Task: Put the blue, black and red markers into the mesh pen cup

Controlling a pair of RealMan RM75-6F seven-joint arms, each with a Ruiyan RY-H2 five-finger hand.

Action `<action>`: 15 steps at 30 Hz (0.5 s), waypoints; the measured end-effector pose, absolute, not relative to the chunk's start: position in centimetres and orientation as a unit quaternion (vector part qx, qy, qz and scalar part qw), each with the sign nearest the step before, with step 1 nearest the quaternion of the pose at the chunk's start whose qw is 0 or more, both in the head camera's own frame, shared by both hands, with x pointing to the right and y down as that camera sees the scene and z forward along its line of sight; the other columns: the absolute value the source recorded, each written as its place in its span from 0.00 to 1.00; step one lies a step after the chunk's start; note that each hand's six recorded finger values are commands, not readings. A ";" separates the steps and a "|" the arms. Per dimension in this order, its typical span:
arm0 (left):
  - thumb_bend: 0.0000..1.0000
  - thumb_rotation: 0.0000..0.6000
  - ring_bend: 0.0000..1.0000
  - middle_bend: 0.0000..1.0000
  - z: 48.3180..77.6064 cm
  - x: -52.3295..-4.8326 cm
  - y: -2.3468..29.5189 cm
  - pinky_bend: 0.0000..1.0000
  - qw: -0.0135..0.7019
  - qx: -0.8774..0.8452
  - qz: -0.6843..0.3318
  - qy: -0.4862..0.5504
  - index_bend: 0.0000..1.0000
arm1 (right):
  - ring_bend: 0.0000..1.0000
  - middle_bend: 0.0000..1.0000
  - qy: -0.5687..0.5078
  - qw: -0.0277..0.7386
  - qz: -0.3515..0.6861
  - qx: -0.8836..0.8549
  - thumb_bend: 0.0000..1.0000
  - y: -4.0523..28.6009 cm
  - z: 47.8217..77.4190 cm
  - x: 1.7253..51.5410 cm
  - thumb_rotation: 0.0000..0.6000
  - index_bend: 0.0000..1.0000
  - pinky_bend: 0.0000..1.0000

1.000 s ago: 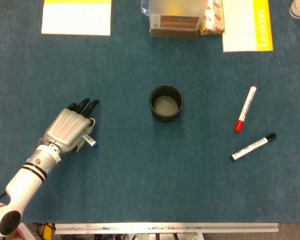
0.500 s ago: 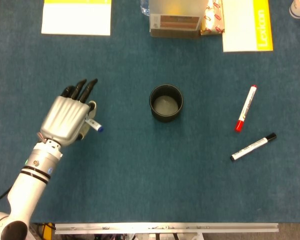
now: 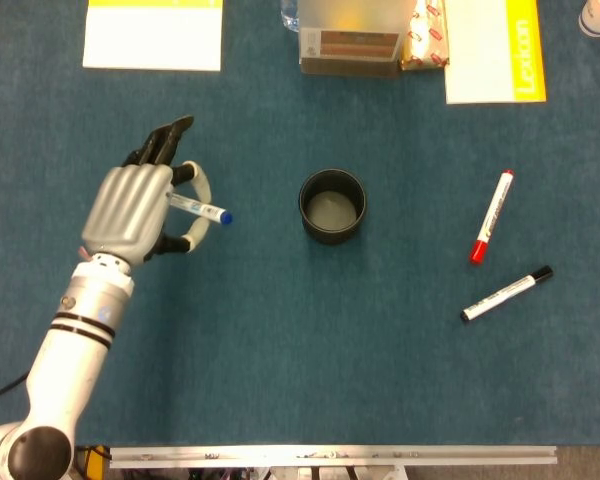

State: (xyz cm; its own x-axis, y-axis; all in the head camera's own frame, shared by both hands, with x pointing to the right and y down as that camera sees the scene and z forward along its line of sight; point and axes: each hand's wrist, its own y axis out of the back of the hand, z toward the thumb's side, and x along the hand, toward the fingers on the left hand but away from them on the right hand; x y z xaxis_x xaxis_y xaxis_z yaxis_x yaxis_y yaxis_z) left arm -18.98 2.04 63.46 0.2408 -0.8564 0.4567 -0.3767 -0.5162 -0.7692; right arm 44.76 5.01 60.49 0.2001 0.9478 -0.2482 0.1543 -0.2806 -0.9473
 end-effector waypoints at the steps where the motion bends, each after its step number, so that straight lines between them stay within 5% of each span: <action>1: 0.34 1.00 0.00 0.00 63.4 -18.6 1.8 0.17 0.250 -0.750 -0.448 0.418 0.62 | 0.29 0.34 -0.424 0.423 0.469 -0.649 0.45 5.0 60.5 44.7 1.00 0.51 0.50; 15: 0.34 1.00 0.00 0.00 63.5 -14.4 -0.4 0.17 0.128 -0.811 -0.368 0.436 0.63 | 0.29 0.34 -0.427 0.421 0.467 -0.650 0.45 5.0 60.3 44.8 1.00 0.51 0.50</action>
State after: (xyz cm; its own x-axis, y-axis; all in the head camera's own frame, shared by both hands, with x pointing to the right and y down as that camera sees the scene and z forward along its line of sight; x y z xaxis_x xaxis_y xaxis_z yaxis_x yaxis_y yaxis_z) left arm -14.38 -0.42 63.48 0.3486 -0.8016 0.4858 -0.6133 -0.5870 -0.5285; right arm 44.84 4.97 60.34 0.1992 0.9483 -0.2469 0.1614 -0.2803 -0.9463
